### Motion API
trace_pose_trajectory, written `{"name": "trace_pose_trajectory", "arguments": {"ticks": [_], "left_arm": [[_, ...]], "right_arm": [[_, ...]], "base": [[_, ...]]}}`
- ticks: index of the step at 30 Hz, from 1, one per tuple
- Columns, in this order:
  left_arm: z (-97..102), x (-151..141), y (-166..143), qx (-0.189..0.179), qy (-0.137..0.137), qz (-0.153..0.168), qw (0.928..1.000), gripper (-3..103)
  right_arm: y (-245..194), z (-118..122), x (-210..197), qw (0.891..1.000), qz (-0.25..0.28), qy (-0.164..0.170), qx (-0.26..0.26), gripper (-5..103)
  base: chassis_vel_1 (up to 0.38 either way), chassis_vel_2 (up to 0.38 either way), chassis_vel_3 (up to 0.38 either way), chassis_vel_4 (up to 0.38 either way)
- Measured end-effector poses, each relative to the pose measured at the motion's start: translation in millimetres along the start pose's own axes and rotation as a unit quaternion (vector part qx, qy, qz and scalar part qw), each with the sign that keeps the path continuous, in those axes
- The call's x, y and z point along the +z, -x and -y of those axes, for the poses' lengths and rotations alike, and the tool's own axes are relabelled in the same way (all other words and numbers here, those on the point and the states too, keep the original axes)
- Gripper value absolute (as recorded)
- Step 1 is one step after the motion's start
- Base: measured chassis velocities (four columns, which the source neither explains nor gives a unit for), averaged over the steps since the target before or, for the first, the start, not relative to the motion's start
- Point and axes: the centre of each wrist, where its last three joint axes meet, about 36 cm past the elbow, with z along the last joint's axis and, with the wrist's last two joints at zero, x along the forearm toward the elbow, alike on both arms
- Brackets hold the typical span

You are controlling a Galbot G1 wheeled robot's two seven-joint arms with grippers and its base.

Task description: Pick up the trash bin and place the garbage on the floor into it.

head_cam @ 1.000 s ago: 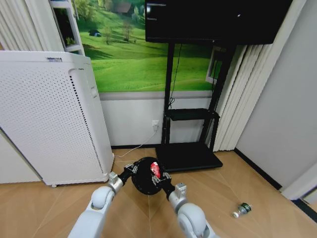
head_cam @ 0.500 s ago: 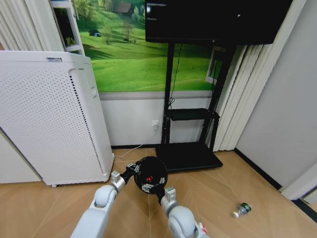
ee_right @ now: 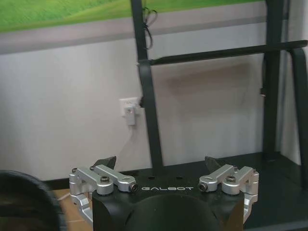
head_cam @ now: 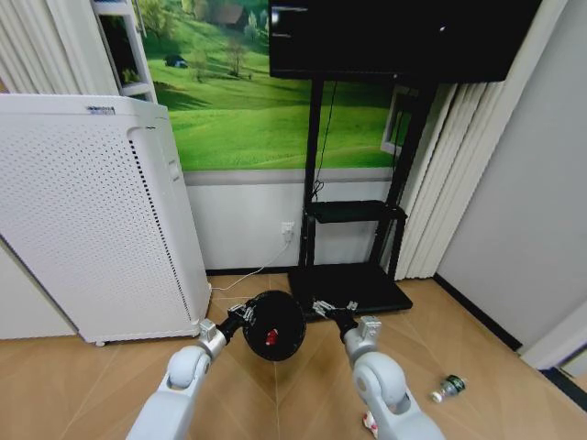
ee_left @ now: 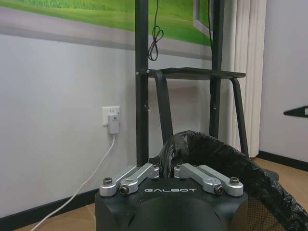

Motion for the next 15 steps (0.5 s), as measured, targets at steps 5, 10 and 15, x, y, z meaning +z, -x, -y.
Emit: {"name": "trace_pose_trajectory", "arguments": {"ticks": [5,10,15], "left_arm": [[-3.0,-1.9,-5.3,-0.003,0.004,-0.001,1.0000,7],[-3.1,-2.3,-7.6,-0.004,0.004,-0.001,1.0000,7],[-0.3,-3.0,-10.1,-0.002,0.004,-0.001,1.0000,7]], "right_arm": [[1.6,8.8,3.5,1.000,-0.002,-0.009,0.005,100],[-0.1,10.2,6.0,1.000,-0.006,-0.010,0.003,100],[-4.9,9.1,9.5,1.000,-0.011,-0.009,-0.003,100]], "base": [[0.000,0.000,0.000,0.000],[-0.014,-0.031,0.019,0.048],[-0.079,-0.104,0.083,0.129]]}}
